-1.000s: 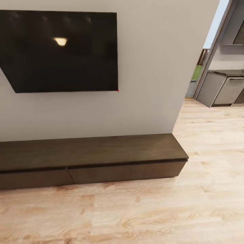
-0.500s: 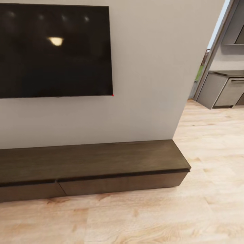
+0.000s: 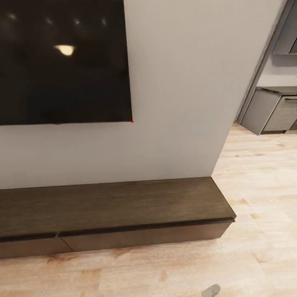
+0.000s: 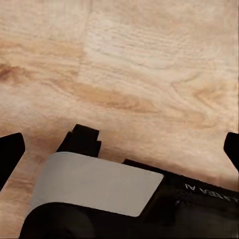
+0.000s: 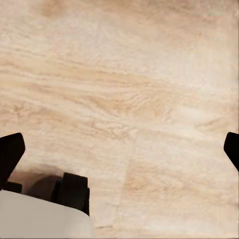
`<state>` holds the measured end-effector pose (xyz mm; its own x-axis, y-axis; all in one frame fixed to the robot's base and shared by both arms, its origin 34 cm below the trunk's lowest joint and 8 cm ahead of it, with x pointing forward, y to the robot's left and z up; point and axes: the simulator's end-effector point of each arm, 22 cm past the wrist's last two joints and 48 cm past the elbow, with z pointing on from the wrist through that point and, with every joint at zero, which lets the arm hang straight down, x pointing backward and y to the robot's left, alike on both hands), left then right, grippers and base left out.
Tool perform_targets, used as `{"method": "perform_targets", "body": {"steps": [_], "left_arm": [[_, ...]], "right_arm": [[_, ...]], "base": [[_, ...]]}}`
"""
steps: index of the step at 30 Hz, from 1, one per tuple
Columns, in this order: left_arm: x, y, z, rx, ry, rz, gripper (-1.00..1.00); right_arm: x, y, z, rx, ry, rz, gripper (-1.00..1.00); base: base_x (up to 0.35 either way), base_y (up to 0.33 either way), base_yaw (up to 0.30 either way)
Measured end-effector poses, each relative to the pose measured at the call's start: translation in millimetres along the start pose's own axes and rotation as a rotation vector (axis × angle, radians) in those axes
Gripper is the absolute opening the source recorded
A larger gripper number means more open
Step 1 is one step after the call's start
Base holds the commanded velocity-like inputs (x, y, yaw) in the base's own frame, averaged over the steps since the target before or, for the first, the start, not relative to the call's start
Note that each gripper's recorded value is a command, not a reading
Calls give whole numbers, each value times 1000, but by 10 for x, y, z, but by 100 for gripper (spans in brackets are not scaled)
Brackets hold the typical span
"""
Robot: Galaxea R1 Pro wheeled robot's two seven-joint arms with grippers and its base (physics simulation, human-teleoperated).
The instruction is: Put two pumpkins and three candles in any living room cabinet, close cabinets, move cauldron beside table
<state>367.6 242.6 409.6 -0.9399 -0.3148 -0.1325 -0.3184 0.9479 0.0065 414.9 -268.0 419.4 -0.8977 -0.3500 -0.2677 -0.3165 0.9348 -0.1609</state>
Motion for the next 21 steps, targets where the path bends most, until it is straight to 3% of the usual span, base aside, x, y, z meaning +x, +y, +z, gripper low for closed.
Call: {"method": "perform_targets", "body": {"steps": [1,2,5,6,7,11,15,16,20,21], "left_arm": [[-166,-397,-43,165,8,39,100],[-266,-627,-98,258,15,72,100],[-571,-1267,-364,507,15,174,100],[-641,-1362,-417,540,10,189,100],[-845,-1596,-562,620,-8,215,100],[-1253,-2029,-889,755,-38,258,100],[-1419,-2580,-1371,937,0,295,100],[-1537,-2874,-1681,1034,1,324,100],[-1799,-3331,-2266,1171,-26,401,100],[-1826,-3377,-2339,1184,-24,412,100]], "right_arm": [[-226,-119,1,47,-45,-87,100],[-336,-207,-6,86,-68,-121,100],[-707,-477,-80,229,-143,-161,100],[-766,-514,-97,250,-156,-162,100],[-911,-604,-144,299,-186,-162,100],[-1072,-710,-201,346,-223,-168,100],[-1160,-716,-225,357,-246,-196,100],[-1178,-708,-230,358,-250,-205,100],[-1194,-699,-233,358,-254,-216,100],[-1196,-697,-233,358,-255,-219,100]], "base": [[0,0,0],[0,0,0],[0,0,0],[0,0,0],[0,0,0],[0,0,0],[0,0,0],[0,0,0],[0,0,0],[0,0,0]]}}
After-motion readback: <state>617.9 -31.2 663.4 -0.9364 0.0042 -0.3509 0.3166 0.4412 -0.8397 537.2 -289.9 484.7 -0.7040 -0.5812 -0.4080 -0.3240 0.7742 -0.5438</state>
